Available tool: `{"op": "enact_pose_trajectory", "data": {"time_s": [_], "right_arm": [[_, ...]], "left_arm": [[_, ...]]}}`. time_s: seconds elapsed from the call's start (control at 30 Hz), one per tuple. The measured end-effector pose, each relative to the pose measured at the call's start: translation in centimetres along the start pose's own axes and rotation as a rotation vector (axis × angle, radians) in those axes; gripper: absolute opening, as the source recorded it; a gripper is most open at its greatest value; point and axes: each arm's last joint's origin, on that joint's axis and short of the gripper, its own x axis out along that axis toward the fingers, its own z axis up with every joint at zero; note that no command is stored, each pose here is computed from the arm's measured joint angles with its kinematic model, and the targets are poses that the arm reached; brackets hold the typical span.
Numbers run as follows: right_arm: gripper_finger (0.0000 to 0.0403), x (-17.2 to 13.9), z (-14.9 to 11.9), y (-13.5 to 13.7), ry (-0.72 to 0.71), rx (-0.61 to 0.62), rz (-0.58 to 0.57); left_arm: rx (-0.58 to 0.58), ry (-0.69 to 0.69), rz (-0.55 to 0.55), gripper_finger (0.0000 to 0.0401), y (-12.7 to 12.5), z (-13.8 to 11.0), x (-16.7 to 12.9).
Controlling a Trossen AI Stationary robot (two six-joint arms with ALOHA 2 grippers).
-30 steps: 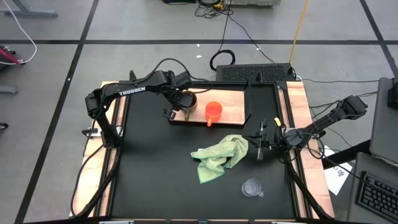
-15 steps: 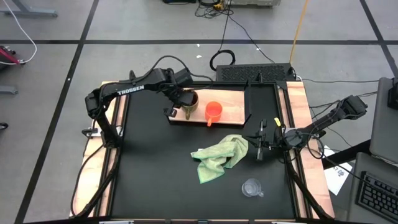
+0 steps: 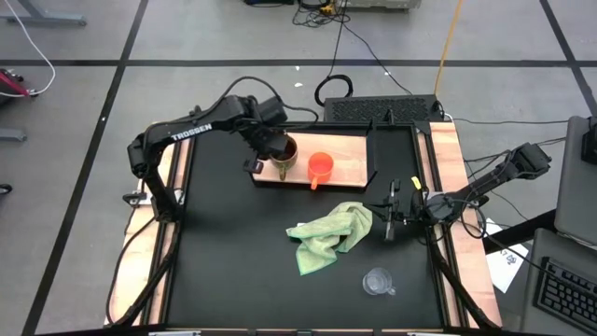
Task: Stack small to large cups/mugs on shelf
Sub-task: Put the transparent mug on the shelf
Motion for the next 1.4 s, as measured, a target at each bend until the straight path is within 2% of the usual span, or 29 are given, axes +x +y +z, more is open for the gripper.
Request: {"op": "enact_pose_trajectory", "data": {"time_s": [0.2, 0.3, 0.4, 0.53, 0.67, 0.73, 0.83, 1.03, 1.17, 1.27, 1.4], "right_arm": [[0.0000, 0.0, 0.0, 0.0, -0.001, 0.000, 0.000], [0.0000, 0.0, 0.1, 0.0, -0.005, 0.004, 0.000], [0.0000, 0.0, 0.1, 0.0, -0.008, 0.006, 0.000], [0.0000, 0.0, 0.2, 0.0, -0.015, 0.010, -0.001], [0.0000, 0.0, 0.2, 0.0, -0.019, 0.014, -0.001], [0.0000, 0.0, 0.2, 0.0, -0.019, 0.014, -0.001], [0.0000, 0.0, 0.2, 0.0, -0.019, 0.014, -0.001], [0.0000, 0.0, 0.2, 0.0, -0.019, 0.013, -0.001], [0.0000, 0.0, 0.2, 0.0, -0.019, 0.013, -0.001], [0.0000, 0.0, 0.2, 0.0, -0.019, 0.013, -0.001], [0.0000, 0.0, 0.3, 0.0, -0.026, 0.019, -0.002]], "left_arm": [[-0.030, 0.034, 0.015, 0.0081, -1.7, 0.1, -2.3], [0.024, -0.008, -0.034, 0.0049, -3.1, -0.7, -4.1], [0.060, -0.181, -0.037, 0.0009, -4.1, -1.1, -6.8], [0.081, -0.448, 0.027, 0.0003, -5.7, -2.0, -10.8], [0.103, -0.597, -0.012, 0.0002, -7.6, -3.3, -11.8], [0.105, -0.671, 0.015, 0.0002, -8.4, -3.8, -11.8], [0.104, -0.749, 0.076, 0.0002, -9.5, -4.7, -11.0], [0.059, -0.851, 0.076, 0.0001, -11.4, -6.9, -7.4], [0.028, -0.915, 0.043, 0.0001, -12.6, -7.8, -3.6], [0.057, -0.980, 0.028, 0.0001, -13.8, -8.4, -0.9], [0.048, -1.030, 0.048, 0.0001, -15.0, -9.4, 1.9]]}}
